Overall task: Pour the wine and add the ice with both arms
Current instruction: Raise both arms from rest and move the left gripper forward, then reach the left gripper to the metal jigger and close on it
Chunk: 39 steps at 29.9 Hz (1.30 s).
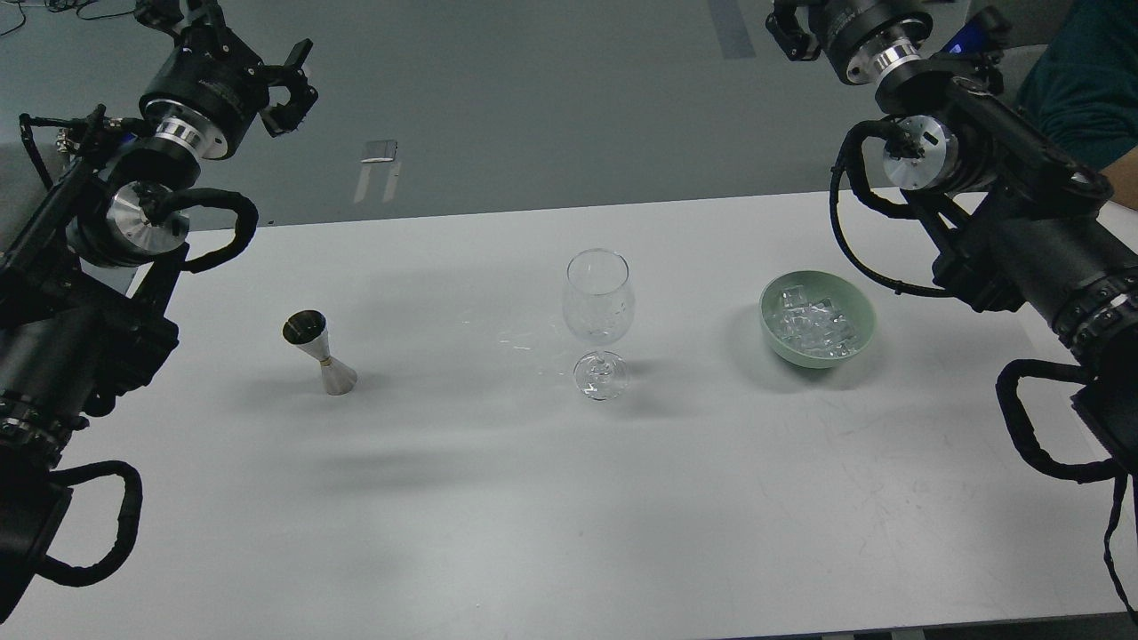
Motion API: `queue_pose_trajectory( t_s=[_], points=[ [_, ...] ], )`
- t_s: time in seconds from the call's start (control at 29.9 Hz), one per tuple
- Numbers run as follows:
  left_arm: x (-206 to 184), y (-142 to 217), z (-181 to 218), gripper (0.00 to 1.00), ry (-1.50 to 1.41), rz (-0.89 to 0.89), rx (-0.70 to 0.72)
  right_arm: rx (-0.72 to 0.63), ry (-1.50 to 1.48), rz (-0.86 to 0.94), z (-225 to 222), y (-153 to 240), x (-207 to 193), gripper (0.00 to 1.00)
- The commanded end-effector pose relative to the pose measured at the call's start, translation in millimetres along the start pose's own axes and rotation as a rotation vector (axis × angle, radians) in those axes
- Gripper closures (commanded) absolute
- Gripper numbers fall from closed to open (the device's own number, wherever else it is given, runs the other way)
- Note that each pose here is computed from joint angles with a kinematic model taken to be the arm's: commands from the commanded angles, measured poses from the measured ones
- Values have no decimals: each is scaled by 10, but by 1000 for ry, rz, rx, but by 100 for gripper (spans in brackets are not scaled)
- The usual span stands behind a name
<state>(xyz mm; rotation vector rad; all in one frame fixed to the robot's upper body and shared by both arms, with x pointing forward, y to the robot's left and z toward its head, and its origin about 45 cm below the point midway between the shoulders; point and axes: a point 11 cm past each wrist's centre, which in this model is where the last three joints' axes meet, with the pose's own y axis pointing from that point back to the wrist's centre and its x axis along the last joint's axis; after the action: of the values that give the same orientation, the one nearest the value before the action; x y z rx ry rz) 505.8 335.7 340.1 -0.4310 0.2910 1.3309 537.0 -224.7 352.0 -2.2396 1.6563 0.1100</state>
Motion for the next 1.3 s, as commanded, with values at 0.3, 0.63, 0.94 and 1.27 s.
queue_pose_trajectory(
  t_s=[0.3, 0.63, 0.94, 1.27],
  points=[
    [74, 57, -34, 0, -7, 1, 19, -8, 2, 5, 43, 8, -10, 0],
    [117, 426, 129, 0, 141, -71, 26, -9, 4, 3, 44, 7, -16, 0],
    [505, 1562, 443, 2, 273, -19, 25, -17, 1, 5, 85, 30, 0, 0],
    [787, 2917, -203, 5, 522, 176, 42, -51, 35, -12, 182, 51, -33, 0]
  ],
)
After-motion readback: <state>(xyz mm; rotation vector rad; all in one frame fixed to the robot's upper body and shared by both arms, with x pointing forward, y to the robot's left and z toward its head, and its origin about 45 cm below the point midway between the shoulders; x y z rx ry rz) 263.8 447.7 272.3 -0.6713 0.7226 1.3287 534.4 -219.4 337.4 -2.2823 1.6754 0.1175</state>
